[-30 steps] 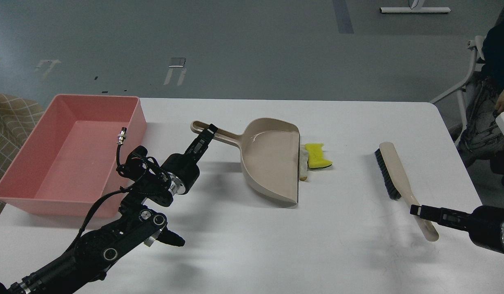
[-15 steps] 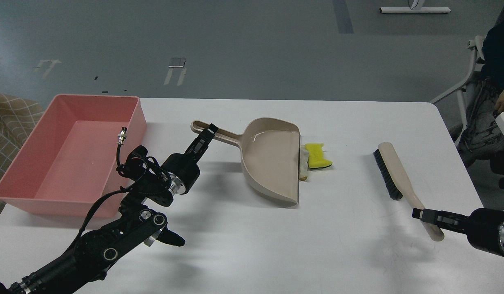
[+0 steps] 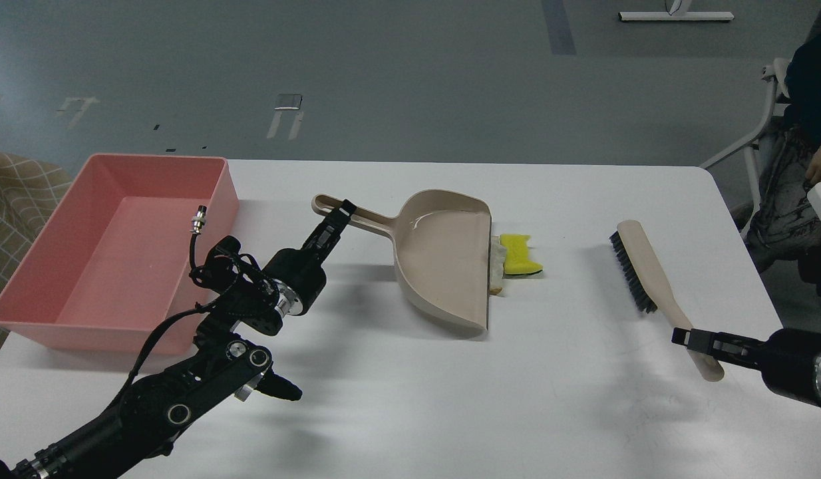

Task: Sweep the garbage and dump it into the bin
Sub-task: 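Reach the right gripper to the brush handle and grasp it, then sweep the sponge and scrap into the dustpan with the right-held brush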

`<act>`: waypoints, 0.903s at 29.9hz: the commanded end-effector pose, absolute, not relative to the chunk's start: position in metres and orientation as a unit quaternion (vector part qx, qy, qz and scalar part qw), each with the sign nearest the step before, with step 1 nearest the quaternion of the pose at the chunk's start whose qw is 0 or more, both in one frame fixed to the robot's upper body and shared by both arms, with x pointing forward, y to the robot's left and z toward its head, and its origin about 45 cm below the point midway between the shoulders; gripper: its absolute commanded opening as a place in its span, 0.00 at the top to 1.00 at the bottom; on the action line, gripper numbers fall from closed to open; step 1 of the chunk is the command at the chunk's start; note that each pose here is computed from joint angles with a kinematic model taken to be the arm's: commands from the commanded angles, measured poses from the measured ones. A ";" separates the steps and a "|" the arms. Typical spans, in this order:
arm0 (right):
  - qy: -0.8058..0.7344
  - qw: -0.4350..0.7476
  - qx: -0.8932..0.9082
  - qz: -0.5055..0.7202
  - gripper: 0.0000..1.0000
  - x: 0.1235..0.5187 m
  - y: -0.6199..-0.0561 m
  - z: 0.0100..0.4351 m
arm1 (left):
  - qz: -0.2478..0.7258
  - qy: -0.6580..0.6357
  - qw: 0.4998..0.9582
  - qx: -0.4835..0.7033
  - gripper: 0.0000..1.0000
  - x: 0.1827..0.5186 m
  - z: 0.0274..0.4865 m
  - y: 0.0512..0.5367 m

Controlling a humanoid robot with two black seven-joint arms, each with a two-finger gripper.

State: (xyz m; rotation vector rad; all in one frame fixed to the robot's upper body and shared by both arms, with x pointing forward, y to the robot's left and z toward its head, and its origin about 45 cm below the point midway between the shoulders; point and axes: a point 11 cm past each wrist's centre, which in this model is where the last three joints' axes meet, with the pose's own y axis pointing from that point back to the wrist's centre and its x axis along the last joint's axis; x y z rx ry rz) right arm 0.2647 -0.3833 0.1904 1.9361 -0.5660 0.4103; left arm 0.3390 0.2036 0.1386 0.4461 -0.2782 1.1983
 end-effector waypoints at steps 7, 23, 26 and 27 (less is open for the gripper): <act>-0.222 0.497 0.822 0.169 1.00 0.272 -0.356 0.176 | 0.554 -0.131 0.792 0.222 1.00 0.336 0.132 0.209; -0.180 0.447 0.859 0.170 1.00 0.282 -0.295 0.160 | 0.553 -0.136 0.787 0.237 1.00 0.333 0.126 0.218; -0.171 0.436 0.866 0.172 1.00 0.287 -0.283 0.161 | 0.553 -0.137 0.786 0.239 1.00 0.333 0.126 0.220; -0.171 0.433 0.869 0.170 1.00 0.287 -0.280 0.161 | 0.553 -0.137 0.786 0.239 1.00 0.333 0.126 0.220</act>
